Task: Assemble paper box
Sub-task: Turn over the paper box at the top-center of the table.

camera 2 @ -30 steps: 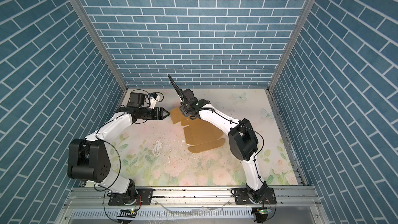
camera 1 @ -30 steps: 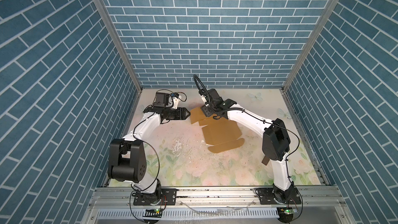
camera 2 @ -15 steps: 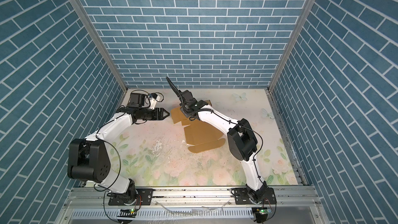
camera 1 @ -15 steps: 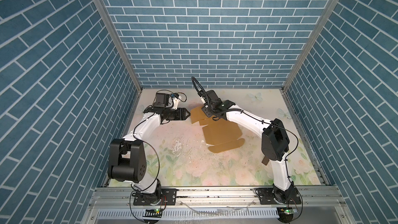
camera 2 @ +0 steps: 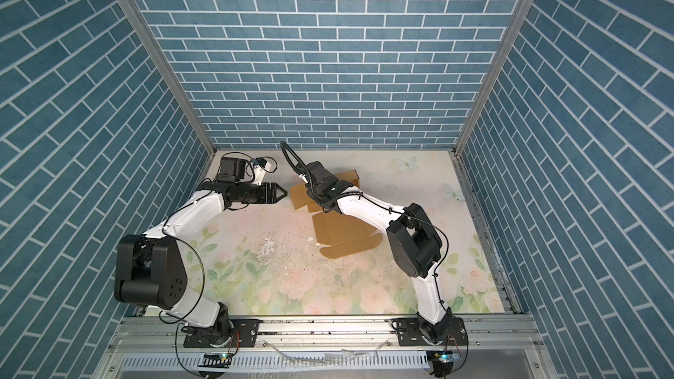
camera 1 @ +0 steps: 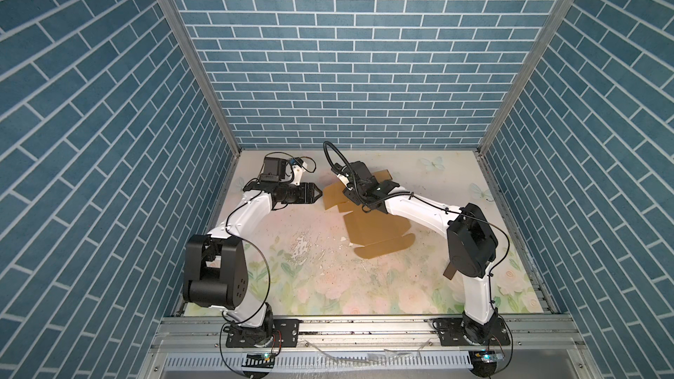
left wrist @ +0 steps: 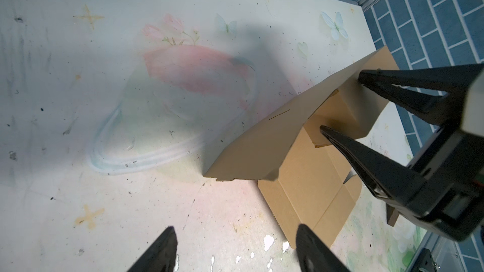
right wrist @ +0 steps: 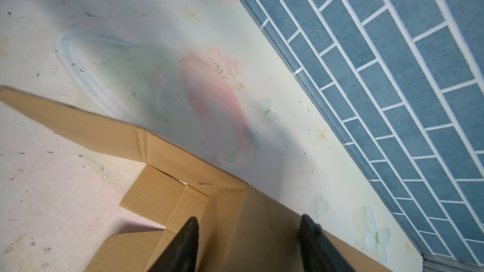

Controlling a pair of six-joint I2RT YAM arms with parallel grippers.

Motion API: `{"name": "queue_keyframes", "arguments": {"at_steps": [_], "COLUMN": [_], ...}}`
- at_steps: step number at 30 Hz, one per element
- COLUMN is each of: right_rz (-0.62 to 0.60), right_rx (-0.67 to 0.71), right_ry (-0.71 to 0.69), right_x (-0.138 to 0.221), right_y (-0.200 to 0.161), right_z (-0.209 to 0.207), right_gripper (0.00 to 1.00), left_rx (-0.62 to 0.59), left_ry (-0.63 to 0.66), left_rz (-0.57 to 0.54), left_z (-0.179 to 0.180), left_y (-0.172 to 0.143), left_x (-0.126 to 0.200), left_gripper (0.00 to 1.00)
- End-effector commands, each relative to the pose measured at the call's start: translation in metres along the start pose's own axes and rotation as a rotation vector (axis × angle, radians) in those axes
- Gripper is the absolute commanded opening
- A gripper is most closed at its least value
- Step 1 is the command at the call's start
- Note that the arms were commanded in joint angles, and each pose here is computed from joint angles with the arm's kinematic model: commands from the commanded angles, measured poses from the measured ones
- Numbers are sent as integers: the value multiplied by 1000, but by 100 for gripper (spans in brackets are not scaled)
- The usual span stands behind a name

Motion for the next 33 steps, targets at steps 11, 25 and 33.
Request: {"name": "queue_keyframes", "arguments": {"at_steps": [11,25,33], "right_rz": [2,-141,-247], "right_rx": [204,186,69], "right_ry": [2,69,164], "right_x": [-2,29,78], "right_y": [-15,14,34], "right_z": [5,5,2], "right_gripper": [59,67,71], "left_rx": [-18,-54,-50], "left_ry": [14,-35,-30], "left_rz": [-13,-39,-40], "left_z": [0,-8,-7], "left_y": [3,9,11], "left_x": [7,8,8], "left_gripper": [74,74,74]}}
Point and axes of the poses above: each gripper's point midway between its finger pads, its own x axis back along the fingers, its own z axis along the line the jaws close on, y = z × x, the point moved 1 cm from there along x, back along the fingers, and after that the axes turned 15 degrees about -x, right-handed, at the moved point
